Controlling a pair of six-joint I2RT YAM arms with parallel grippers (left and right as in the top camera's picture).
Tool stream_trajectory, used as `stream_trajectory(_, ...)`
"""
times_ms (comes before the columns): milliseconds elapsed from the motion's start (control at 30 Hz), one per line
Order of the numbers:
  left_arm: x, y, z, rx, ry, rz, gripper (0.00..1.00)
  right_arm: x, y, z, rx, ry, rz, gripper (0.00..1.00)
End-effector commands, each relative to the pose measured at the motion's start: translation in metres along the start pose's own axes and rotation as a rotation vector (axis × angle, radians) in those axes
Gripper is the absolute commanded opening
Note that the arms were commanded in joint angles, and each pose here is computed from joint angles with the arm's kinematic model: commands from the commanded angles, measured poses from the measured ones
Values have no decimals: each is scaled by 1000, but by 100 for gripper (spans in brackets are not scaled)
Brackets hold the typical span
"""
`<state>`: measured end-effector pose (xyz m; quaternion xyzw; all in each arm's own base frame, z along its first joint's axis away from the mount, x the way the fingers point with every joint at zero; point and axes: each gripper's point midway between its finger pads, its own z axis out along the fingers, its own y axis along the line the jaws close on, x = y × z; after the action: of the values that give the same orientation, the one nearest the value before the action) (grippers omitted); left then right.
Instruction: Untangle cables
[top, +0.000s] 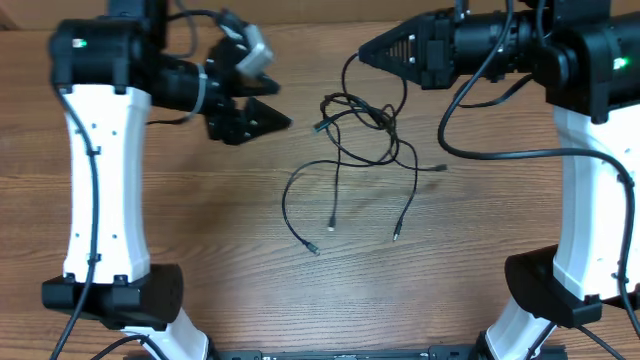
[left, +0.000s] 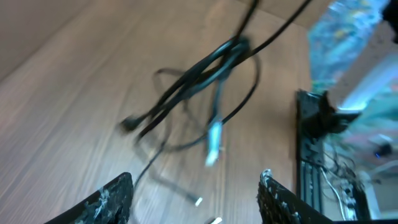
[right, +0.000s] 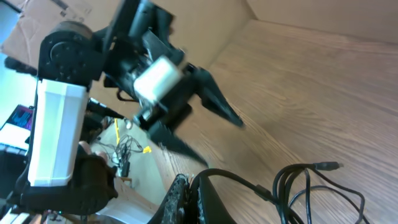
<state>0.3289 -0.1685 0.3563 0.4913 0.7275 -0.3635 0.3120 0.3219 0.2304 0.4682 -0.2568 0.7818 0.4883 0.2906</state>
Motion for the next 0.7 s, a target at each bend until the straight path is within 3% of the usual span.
stream_trajectory(0, -12, -21, 17, 73, -14, 98, 64, -1, 25, -5, -67, -12, -22, 4)
stream_trajectory(300, -20, -30, 29, 101, -17, 194, 65, 19, 85, 7, -334, 84, -40, 4)
stream_trajectory(333, -20, -30, 29, 100, -18, 195, 63, 22, 92, 9, -362, 96, -44, 4)
stream_trajectory(400, -20, -29, 29, 98, -19, 198, 47, 28, 105, 11, -412, 119, -49, 4)
stream_trajectory(533, -21, -28, 29, 95, -20, 203, 47, 36, 125, 17, -481, 156, -67, 4)
stream_trajectory(633, -20, -28, 29, 94, -20, 202, 5, 36, 130, 19, -495, 155, -88, 4)
stream_trajectory(667, -20, -28, 29, 94, -17, 200, 4, 35, 130, 19, -495, 153, -91, 4)
